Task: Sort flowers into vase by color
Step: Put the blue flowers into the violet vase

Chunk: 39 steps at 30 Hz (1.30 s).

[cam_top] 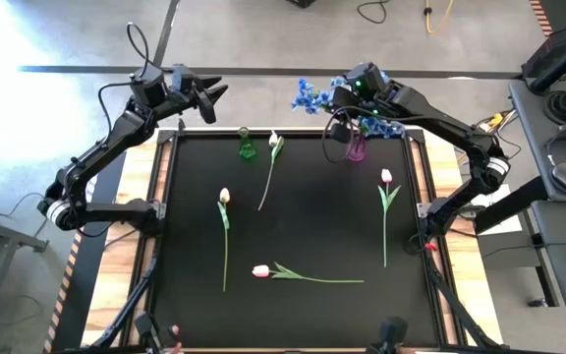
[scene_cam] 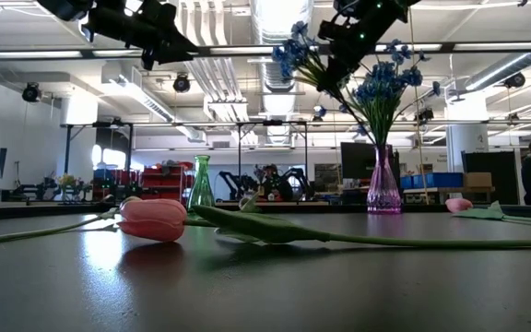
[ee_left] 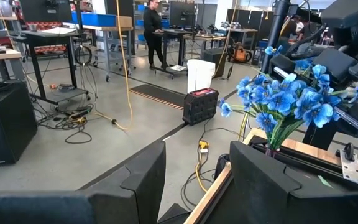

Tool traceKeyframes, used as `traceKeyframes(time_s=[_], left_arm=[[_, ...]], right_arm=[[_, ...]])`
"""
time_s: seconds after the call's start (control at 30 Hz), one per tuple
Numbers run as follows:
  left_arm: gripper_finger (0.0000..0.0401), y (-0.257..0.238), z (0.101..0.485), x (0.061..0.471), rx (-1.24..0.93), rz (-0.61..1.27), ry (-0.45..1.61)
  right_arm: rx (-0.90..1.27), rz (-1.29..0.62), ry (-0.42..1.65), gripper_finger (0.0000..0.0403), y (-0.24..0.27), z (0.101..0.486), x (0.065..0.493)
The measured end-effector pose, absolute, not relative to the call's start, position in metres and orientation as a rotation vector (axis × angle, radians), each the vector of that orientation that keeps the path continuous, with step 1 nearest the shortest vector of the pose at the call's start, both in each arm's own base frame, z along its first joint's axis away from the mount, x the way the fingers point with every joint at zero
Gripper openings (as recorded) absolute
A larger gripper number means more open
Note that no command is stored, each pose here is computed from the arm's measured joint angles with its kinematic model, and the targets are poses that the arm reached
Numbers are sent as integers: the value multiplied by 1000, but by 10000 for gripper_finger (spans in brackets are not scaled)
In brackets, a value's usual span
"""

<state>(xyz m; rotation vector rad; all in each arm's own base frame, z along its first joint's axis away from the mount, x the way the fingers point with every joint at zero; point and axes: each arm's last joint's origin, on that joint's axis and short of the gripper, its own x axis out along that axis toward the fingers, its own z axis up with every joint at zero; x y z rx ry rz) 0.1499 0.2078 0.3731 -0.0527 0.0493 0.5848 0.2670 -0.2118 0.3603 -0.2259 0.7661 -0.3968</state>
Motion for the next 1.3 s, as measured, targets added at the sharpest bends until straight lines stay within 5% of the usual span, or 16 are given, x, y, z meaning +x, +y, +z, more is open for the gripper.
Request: traceKeyframes(time_s=[0.9, 1.3], left_arm=[[164, 208, 370, 150, -74, 589, 75], [164, 208, 369, 150, -77, 589, 78]], right_arm=[[-172, -493, 737, 13, -218, 357, 267], [-142, -559, 486, 13, -186, 427, 242]])
